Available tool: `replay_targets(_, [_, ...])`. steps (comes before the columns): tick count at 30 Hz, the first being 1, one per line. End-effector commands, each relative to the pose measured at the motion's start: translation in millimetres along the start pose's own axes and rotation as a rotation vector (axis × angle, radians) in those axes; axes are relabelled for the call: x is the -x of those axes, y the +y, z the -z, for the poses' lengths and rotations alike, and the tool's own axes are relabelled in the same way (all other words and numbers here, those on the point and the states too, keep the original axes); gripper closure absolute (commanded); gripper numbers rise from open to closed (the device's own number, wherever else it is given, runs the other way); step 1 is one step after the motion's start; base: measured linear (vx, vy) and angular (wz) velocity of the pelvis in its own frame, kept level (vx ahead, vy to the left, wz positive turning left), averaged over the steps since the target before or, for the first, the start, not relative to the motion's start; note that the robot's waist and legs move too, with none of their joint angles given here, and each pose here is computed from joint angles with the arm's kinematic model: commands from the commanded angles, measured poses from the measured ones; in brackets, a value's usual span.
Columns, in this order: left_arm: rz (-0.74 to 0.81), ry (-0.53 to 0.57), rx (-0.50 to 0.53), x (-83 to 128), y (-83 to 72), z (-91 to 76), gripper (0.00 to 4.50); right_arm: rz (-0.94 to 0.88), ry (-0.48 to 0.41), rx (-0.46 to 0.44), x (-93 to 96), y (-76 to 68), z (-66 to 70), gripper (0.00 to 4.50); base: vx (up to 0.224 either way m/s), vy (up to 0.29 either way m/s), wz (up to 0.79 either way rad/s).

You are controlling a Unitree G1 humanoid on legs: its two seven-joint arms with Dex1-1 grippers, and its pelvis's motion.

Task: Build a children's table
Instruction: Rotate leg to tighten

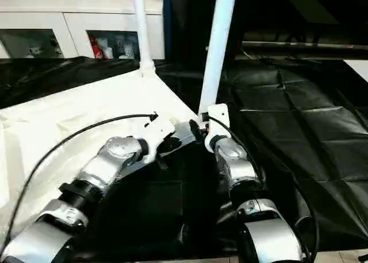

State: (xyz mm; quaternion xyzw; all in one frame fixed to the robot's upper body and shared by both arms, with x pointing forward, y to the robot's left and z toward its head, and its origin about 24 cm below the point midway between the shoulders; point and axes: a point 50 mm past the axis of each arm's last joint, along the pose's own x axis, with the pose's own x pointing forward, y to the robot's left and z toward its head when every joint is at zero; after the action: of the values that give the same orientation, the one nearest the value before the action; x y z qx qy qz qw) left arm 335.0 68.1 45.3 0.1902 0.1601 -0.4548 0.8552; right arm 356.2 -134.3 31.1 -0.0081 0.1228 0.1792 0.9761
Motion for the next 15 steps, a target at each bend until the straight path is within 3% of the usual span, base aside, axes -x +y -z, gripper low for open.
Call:
replay_targets(1, [0.012,0.013,-0.008,5,1.2,11.1,4.5,-0.08,-0.04,0.04,4.3,-2.3,-7.1,0.47,0.0,0.0,0.0])
replay_targets(3, [0.031,-0.001,-0.025,14,7.6,14.6,4.5,-0.269,-0.027,0.113,18.4,-3.8,-5.8,0.24,0.0,0.0,0.0])
replay_targets(5, [0.041,-0.008,-0.031,17,8.9,15.2,4.5,-0.323,-0.02,0.136,23.0,-3.9,-4.7,0.1,0.0,0.0,0.0])
replay_targets(10, [0.195,-0.055,-0.061,34,9.4,15.9,4.5,-0.627,0.06,0.22,55.9,-5.3,3.7,0.1,0.0,0.0,0.0])
replay_targets(15, [0.337,-0.079,-0.08,42,1.0,14.5,4.5,-0.61,0.043,0.226,56.3,-5.9,1.1,0.1,0.0,0.0,0.0])
